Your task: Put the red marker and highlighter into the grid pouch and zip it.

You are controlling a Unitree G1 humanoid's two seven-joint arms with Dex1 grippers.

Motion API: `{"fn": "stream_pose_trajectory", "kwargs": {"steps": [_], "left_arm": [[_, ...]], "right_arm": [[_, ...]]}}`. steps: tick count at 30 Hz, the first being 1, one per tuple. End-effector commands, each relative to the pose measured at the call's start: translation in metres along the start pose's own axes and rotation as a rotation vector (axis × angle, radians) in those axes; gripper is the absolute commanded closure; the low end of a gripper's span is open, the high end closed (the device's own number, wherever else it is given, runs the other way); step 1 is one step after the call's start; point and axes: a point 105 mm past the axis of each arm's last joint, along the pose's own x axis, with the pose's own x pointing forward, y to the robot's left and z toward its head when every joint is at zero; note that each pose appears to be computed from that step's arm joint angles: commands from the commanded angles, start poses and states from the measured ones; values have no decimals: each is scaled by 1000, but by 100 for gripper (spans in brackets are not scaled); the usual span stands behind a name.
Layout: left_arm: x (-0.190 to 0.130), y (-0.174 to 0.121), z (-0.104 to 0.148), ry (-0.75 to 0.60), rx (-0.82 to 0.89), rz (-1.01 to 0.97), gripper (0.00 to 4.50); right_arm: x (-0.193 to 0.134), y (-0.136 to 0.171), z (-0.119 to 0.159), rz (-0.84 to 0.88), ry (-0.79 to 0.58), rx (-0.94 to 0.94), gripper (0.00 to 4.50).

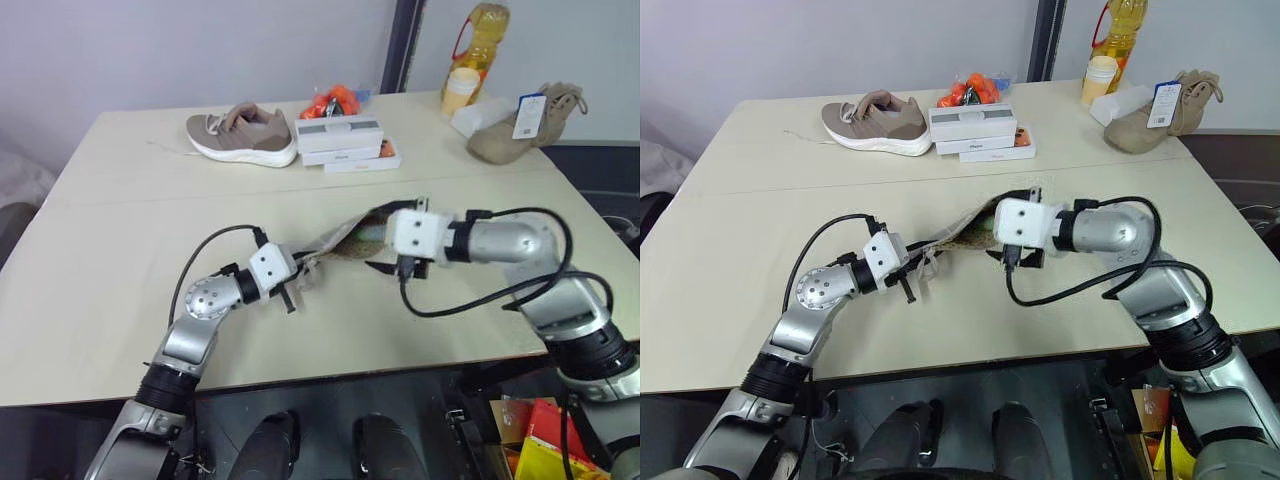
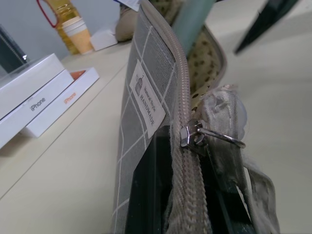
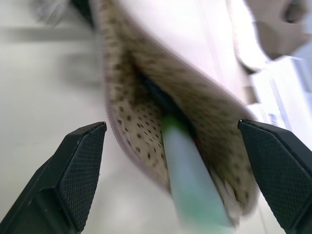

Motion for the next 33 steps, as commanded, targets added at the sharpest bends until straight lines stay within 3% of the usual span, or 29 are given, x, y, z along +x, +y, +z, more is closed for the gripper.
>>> {"fn": "stream_pose_trajectory", "kwargs": {"steps": [1, 6, 12, 16, 20, 33], "left_arm": [[2, 11, 10, -41, -21, 60, 450], [5, 34, 7, -60, -150, 221, 450], [19, 58, 27, -168, -367, 340, 450], [36, 58, 37, -191, -483, 290, 450], [41, 63, 41, -217, -608, 305, 450], [40, 57, 43, -210, -651, 281, 450]], "right_arm": [[-15, -19, 27, -79, -112, 26, 3], [-21, -16, 37, -78, -221, 193, 3], [-19, 2, 40, -22, -324, 399, 3], [4, -7, 28, -148, -329, 572, 3], [20, -10, 20, -225, -288, 625, 3], [42, 1, 26, -219, -275, 650, 3]]}}
